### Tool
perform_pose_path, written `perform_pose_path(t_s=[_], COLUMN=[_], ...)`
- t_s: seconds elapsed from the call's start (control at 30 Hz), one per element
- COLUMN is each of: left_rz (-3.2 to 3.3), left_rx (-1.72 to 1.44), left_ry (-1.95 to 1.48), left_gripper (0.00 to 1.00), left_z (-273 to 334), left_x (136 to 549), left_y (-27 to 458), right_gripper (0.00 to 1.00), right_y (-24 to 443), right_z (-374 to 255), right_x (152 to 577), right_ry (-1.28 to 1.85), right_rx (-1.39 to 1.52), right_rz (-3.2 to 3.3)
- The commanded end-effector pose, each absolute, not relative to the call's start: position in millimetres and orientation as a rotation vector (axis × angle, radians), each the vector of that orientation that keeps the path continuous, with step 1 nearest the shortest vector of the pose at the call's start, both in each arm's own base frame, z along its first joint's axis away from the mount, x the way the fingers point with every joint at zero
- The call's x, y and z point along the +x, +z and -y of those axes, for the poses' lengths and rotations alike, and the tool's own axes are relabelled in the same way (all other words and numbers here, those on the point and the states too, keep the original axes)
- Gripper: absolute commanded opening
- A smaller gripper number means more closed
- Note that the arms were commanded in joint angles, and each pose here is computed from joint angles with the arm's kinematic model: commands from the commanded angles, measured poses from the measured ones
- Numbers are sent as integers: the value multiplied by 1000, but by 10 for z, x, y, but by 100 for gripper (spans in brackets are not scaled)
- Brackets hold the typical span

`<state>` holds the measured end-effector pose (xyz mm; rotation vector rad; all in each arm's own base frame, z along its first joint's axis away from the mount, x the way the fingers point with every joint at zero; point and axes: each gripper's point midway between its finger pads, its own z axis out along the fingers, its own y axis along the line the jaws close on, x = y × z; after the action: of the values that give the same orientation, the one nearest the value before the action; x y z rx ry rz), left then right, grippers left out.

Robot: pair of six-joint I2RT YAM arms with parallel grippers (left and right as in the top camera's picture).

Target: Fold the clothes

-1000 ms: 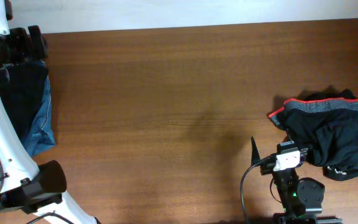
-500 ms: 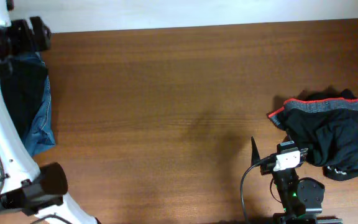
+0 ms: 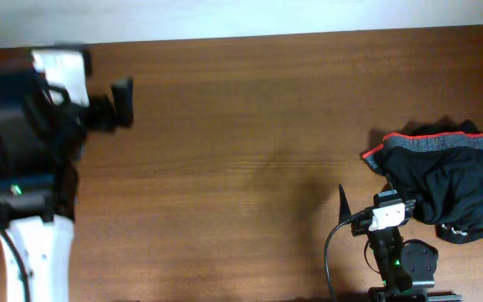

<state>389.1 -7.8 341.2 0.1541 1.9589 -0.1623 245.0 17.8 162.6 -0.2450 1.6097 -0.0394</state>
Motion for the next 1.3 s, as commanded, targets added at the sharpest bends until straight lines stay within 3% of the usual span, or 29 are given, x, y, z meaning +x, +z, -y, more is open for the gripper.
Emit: perform_pose_path(t_s=[0.0, 0.5, 1.27], left_rz=[-1933, -1643, -1650], left_rx=[172, 190, 71], left_ry=[-167, -103, 35], left_gripper=[99, 99, 99], left_z=[139, 265, 29], left_x=[3588, 2709, 2457], left_y=[3103, 1839, 1561], right_gripper=[99, 99, 99], right_y=[1608, 1608, 1608], right_z=[-160, -160, -160], right_x=[2451, 2451, 2451], right_ry=[-46, -46, -46], right_rx=[-238, -238, -238], right_rz=[-1611, -1611, -1611])
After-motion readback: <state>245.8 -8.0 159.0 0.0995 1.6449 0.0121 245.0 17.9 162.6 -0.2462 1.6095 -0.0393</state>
